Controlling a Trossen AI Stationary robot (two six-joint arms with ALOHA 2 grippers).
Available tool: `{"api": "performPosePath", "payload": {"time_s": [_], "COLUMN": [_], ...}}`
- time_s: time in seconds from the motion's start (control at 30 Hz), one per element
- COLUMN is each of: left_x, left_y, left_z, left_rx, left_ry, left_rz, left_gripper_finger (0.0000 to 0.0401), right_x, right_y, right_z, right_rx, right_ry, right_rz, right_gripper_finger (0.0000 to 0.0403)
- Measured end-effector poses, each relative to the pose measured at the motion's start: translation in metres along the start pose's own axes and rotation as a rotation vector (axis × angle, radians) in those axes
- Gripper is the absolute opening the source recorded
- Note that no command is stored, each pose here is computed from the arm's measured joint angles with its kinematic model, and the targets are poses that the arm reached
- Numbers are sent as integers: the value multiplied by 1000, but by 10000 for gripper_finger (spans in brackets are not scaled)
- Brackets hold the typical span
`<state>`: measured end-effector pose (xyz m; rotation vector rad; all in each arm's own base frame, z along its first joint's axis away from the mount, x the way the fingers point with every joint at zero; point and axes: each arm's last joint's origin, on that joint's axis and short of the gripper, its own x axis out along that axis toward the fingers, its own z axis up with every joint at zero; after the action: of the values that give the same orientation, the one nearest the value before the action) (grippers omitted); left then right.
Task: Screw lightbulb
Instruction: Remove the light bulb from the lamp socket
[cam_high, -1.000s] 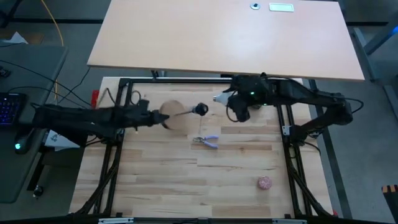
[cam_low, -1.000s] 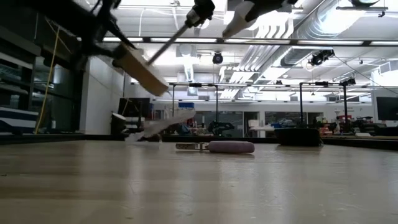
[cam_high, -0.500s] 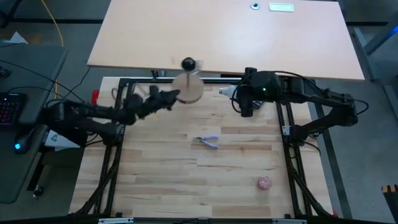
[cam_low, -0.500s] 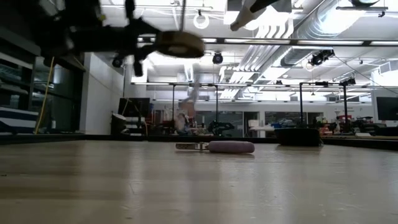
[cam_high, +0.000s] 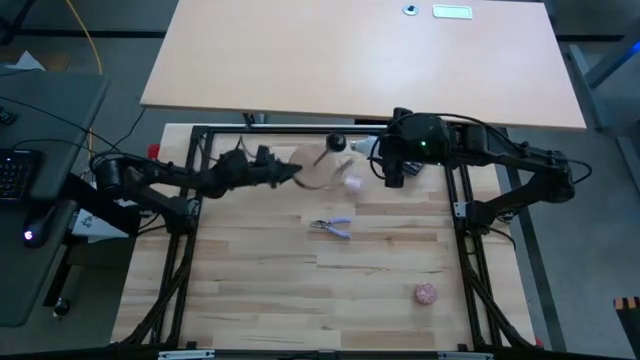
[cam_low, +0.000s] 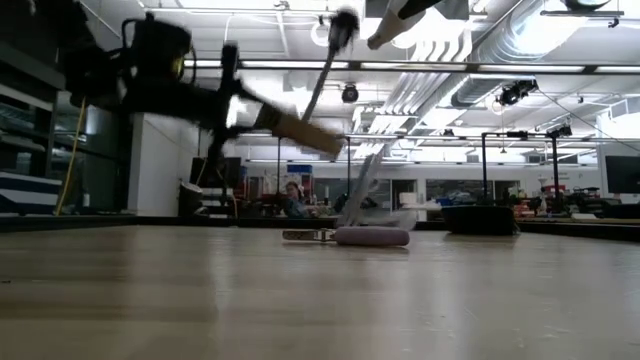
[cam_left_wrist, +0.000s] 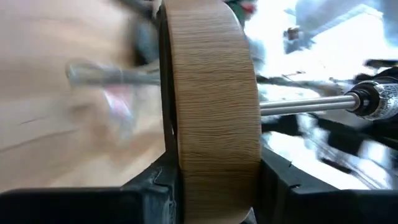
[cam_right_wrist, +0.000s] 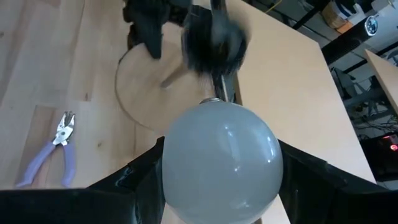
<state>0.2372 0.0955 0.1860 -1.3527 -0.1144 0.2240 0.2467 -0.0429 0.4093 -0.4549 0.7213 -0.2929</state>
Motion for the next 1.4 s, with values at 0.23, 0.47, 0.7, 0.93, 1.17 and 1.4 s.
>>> {"api": "performPosePath", "payload": {"time_s": [0.23,0.47,0.7,0.93,1.17,1.4], "left_x": [-45,-67,-69,-70,-72,-85], "left_y": [62,78,82,82,77,76], "left_z": [-22,-32,-37,-41,-45,-50], "left_rx": [-122,-162,-148,-168,-225,-267], "left_ry": [-48,-81,-57,81,223,341], "left_rz": [265,320,367,345,279,261], "left_gripper_finger": [116,116,162,334,369,369], "right_x": [0,0,0,0,0,0], "right_y": [0,0,1,1,2,4], "right_z": [0,0,0,0,-2,-5], "right_rx": [1,2,23,21,14,25], "right_ry": [-2,-4,-9,-7,7,30], "right_rz": [7,7,20,34,40,94], "right_gripper_finger": [241,241,241,241,241,241]}}
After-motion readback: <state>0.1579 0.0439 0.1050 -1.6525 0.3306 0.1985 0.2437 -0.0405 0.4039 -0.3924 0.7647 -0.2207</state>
